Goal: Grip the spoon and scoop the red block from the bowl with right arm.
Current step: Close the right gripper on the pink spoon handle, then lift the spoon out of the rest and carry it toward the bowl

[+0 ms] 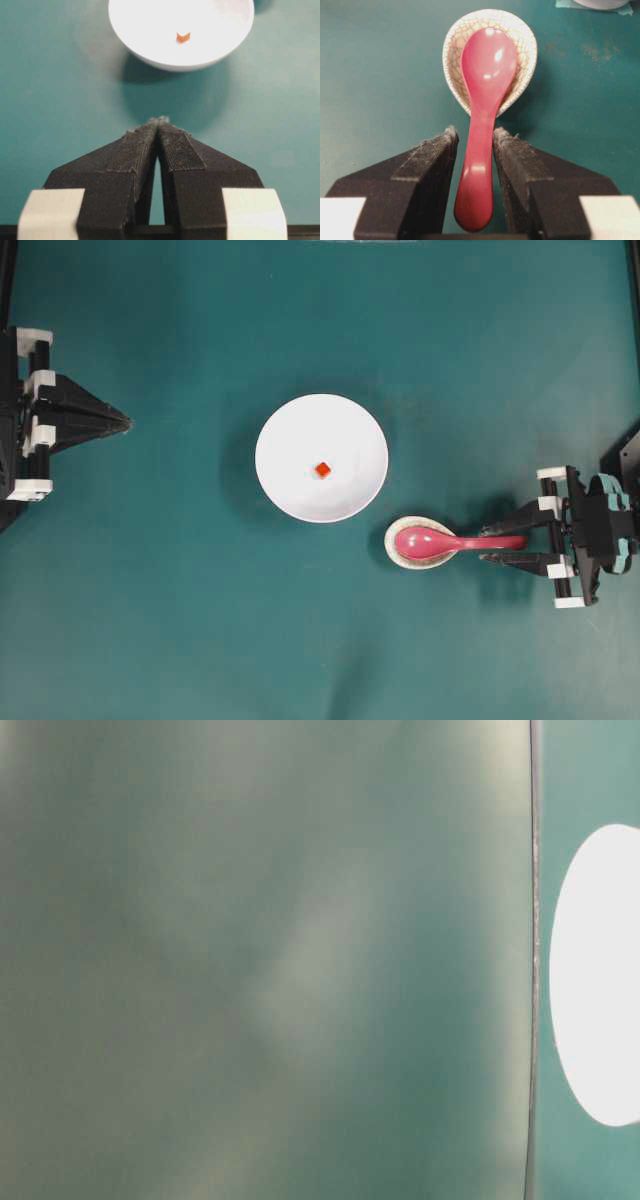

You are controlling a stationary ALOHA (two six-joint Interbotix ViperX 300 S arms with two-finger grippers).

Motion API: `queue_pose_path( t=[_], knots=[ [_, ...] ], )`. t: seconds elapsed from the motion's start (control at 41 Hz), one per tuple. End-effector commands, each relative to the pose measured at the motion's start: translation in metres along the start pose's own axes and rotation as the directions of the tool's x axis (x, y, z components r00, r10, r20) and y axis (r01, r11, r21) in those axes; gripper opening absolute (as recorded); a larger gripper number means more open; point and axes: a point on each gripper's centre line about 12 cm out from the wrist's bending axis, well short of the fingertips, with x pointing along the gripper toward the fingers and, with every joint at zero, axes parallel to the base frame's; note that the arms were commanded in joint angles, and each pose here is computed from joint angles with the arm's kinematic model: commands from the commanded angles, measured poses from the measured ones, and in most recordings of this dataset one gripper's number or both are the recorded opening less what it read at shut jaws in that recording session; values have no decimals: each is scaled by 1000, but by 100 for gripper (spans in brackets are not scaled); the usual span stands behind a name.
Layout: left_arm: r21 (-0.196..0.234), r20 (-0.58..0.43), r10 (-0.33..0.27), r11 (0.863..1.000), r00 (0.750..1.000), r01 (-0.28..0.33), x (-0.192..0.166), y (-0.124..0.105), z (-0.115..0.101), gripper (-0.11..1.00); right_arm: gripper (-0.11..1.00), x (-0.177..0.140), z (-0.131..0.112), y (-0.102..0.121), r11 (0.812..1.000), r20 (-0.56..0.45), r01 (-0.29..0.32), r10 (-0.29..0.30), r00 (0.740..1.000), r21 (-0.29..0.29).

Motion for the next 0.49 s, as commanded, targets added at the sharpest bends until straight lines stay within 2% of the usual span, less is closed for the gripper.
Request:
queue_pose_path(
  t=[0.0,0.195,0.464],
  knots=[
    [0,29,5,1000,1000,-5,-1,1,10,0,42,2,5,0,1000,20,5,-6,1000,14],
    [0,26,5,1000,1000,-5,0,1,10,0,41,3,5,-3,1000,22,18,-19,1000,16],
    [0,27,5,1000,1000,-5,0,1,10,0,24,3,5,-2,1000,19,17,-17,1000,12]
  ],
)
